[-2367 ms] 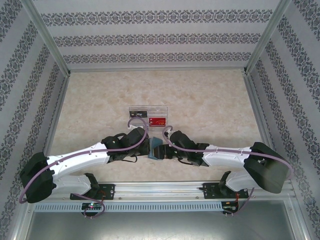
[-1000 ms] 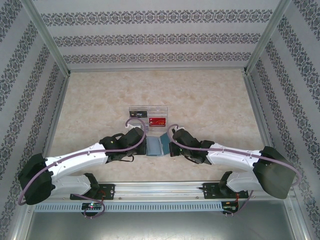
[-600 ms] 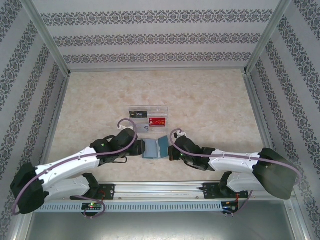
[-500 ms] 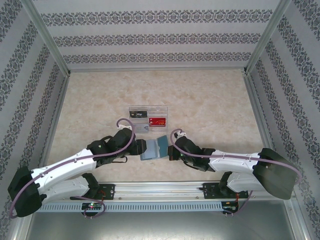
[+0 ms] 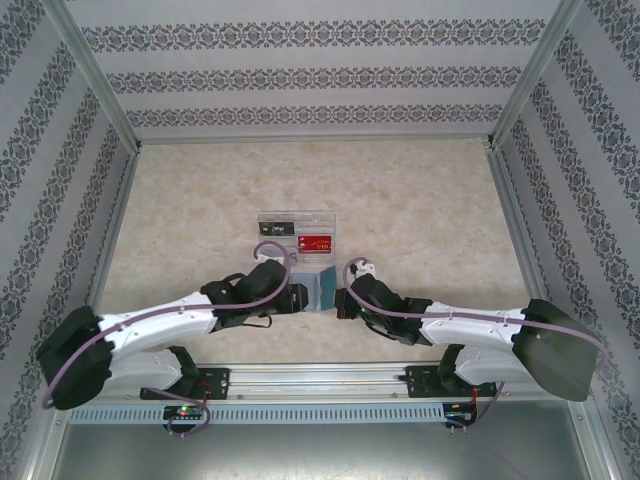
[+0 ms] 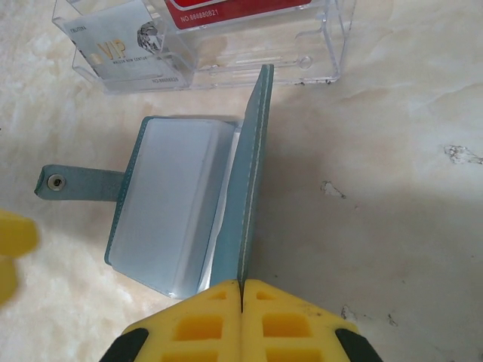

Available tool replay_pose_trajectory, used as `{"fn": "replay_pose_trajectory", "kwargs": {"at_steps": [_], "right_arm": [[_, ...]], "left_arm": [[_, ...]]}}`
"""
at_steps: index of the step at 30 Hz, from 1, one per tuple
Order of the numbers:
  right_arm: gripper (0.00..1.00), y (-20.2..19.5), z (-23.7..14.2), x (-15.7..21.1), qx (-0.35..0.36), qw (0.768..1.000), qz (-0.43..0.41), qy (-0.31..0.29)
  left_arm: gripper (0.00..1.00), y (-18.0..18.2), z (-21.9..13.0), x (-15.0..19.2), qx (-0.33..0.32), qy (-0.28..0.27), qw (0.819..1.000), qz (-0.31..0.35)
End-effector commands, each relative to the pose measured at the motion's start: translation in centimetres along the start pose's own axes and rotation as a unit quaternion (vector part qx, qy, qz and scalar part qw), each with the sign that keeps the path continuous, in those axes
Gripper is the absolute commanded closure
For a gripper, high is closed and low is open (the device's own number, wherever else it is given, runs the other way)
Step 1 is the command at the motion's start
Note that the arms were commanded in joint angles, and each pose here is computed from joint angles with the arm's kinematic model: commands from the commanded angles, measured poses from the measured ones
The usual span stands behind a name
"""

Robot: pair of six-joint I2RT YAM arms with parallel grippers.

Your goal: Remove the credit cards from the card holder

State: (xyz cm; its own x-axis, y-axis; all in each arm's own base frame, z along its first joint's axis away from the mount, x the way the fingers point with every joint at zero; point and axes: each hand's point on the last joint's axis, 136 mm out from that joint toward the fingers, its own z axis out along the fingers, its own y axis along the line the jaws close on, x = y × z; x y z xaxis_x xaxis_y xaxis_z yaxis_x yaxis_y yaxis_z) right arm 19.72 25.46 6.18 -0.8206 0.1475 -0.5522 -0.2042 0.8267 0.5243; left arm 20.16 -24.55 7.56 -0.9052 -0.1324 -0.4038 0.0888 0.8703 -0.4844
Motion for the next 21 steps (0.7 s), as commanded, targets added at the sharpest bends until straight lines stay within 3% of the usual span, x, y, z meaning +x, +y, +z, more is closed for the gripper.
{"fn": "replay_pose_trajectory", "kwargs": {"at_steps": [1,9,21], "right_arm": [[1.00,-0.2,-0.1,0.0,0.003,1.000,0.003,-0.012],[1.00,-0.3,0.3,0.5,0.001,1.000,0.001,-0.004],[1.00,0.2,0.9,1.0,-0.010,1.000,-0.004,0.010]], "left_arm": [[0.48,-1.2,1.2,0.0,0.021,-0.002,1.000,-0.016],[0.48,1.5,2.6,0.6,-0.039,-0.001,0.999,-0.028],[0.48,1.7,4.2,1.2,-0.052,0.019,0.998,-0.034]]}}
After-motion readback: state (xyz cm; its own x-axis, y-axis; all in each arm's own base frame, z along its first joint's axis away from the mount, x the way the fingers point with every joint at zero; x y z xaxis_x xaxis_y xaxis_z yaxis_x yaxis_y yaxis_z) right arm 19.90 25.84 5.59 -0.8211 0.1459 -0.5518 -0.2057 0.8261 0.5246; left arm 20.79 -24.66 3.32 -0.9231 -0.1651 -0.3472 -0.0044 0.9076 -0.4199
